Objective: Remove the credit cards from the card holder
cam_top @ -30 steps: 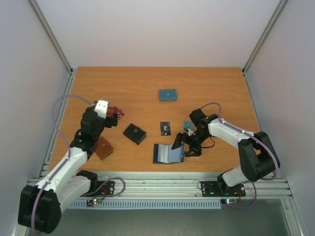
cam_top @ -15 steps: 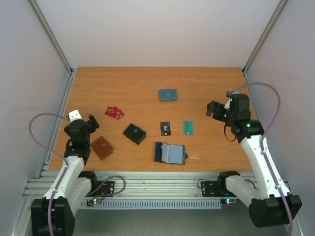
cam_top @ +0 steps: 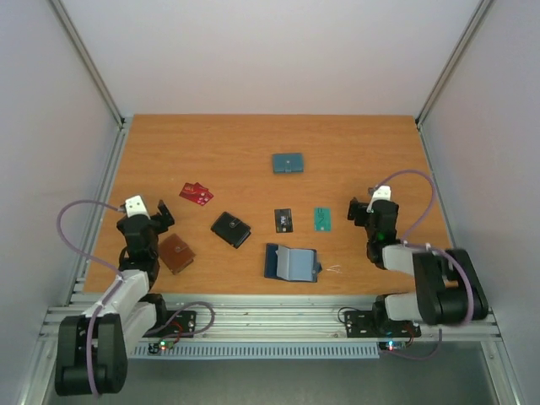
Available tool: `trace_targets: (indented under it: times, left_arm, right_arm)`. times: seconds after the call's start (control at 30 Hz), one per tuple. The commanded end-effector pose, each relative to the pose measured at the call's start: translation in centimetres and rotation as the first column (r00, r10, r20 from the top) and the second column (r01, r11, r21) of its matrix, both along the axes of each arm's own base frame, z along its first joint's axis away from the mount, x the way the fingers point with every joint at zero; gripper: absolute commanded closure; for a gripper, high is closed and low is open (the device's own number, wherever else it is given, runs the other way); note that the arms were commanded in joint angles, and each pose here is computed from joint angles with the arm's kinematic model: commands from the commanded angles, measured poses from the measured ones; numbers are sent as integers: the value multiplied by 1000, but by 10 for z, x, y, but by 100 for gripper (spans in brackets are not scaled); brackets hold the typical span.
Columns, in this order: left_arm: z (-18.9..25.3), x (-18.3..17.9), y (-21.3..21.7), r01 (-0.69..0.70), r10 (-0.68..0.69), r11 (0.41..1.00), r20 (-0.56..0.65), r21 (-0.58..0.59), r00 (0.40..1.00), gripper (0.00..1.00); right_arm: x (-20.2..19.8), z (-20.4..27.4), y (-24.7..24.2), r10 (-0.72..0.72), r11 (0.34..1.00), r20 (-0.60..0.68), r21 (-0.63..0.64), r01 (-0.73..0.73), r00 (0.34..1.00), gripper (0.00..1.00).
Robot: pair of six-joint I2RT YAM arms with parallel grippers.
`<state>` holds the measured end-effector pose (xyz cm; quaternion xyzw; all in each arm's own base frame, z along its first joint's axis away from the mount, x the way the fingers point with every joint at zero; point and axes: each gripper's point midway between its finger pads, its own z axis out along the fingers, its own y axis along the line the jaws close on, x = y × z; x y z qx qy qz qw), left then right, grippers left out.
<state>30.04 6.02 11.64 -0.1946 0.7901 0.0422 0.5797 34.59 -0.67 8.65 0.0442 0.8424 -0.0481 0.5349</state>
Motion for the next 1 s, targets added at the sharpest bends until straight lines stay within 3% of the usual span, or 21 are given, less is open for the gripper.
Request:
trace_targets:
  times: [0.0,0.17,0.3,0.4,0.57,0.97]
  left_arm:
    - [30,15,4,-9,3,999,142,40,990,1]
    - [30,40,-3,32,-34,999,152,14,988,1]
    - [24,69,3,17,-24,998,106,58,994,1]
    - [14,87,-17,128,-134,989,75,72,988,1]
    - [1,97,-40,250,-261,960,81,123,962,1]
    - [-1,103,-40,243,-252,961,52,133,966,1]
  right_arm:
    - [35,40,-8,-18,999,249,-38,29,968,2]
    - [51,15,-5,13,1000,185,-26,-8,983,1]
    - [59,11,0,68,998,133,11,-70,989,1]
    - [62,8,-14,38,998,111,43,-43,993,1]
    - [62,9,-14,38,998,111,42,-43,993,1]
    - [62,7,-14,40,998,105,42,-45,994,2]
